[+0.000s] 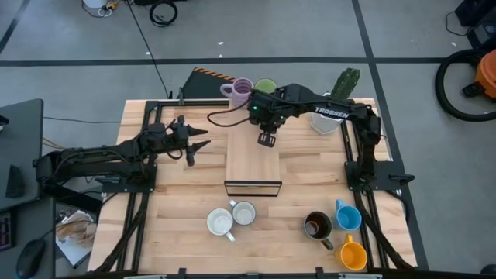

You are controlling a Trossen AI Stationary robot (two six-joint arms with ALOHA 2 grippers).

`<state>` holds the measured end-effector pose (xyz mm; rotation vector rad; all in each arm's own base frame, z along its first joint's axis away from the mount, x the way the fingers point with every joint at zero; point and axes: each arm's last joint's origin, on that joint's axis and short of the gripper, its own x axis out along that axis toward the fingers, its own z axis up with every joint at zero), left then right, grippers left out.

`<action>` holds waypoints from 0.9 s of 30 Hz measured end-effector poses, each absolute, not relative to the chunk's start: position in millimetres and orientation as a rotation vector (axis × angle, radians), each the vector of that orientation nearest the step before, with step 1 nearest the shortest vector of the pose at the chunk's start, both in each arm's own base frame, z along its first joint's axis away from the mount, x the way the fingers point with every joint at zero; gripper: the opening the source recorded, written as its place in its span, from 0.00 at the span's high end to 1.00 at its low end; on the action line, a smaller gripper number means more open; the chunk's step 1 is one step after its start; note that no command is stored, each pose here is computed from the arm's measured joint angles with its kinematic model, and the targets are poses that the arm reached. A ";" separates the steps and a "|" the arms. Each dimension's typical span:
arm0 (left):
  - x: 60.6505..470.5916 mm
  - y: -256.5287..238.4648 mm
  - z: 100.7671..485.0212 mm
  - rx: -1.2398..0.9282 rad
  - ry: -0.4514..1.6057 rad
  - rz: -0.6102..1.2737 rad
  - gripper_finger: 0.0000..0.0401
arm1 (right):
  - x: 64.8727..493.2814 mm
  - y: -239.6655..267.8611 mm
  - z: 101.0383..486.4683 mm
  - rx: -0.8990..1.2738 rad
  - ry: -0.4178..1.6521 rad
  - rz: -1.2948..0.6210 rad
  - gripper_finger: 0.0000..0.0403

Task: Place coffee mugs
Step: Put the violet mug on the shelf

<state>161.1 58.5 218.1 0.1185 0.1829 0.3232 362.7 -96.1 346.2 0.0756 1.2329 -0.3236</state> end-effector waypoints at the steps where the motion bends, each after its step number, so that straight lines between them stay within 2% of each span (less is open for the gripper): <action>1: 161.1 58.5 217.9 0.120 0.185 0.323 0.55 | 362.1 -97.0 345.6 0.078 1.241 -0.324 0.92; 17: 161.1 58.8 218.4 0.133 0.182 0.334 0.55 | 362.7 -105.5 341.3 0.103 1.252 -0.315 0.90; 27: 161.1 58.8 218.4 0.132 0.183 0.334 0.55 | 362.4 -107.5 341.4 0.066 1.255 -0.367 0.72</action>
